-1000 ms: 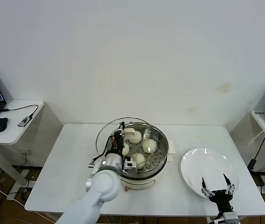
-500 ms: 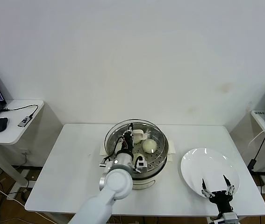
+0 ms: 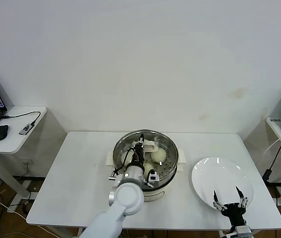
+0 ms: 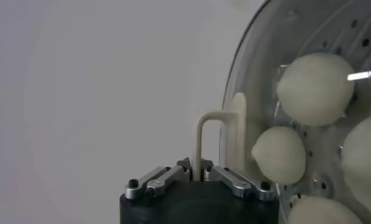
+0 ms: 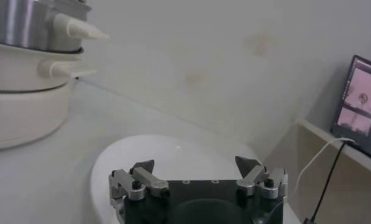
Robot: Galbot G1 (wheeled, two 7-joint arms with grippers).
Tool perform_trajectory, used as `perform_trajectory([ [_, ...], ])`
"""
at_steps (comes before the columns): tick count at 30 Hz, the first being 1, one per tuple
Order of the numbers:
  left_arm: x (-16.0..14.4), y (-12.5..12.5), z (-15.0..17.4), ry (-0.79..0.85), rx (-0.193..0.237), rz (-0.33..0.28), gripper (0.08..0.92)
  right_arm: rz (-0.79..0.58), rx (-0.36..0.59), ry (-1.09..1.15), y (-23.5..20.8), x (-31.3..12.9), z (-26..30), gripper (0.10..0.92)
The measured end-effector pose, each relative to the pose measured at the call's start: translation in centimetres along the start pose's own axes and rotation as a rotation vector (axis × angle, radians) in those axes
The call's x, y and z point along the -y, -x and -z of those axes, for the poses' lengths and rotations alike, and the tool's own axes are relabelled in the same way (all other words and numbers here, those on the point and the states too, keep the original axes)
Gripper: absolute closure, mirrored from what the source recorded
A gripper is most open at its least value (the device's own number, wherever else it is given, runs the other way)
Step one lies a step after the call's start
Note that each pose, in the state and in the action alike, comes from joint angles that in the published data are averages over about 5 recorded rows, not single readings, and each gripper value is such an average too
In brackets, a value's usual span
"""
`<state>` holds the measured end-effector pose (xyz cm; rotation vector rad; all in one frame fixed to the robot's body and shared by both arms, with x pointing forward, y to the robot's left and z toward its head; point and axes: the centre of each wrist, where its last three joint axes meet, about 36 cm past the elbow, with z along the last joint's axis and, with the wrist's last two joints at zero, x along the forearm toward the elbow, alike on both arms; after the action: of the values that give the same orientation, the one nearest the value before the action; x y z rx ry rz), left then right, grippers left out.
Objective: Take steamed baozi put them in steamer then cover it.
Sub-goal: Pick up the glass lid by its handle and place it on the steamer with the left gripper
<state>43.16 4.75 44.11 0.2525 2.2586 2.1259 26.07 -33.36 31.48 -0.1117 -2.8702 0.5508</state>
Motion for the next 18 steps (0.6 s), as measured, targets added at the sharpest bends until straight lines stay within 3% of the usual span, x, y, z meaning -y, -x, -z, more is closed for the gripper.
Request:
perform_trajectory([
  [18,0.72,0.02,0.41,0.014,0.0,-0.003,0.845,0.007,-0.003,-0.003,0.0,-0.14,-0.24,0.2],
])
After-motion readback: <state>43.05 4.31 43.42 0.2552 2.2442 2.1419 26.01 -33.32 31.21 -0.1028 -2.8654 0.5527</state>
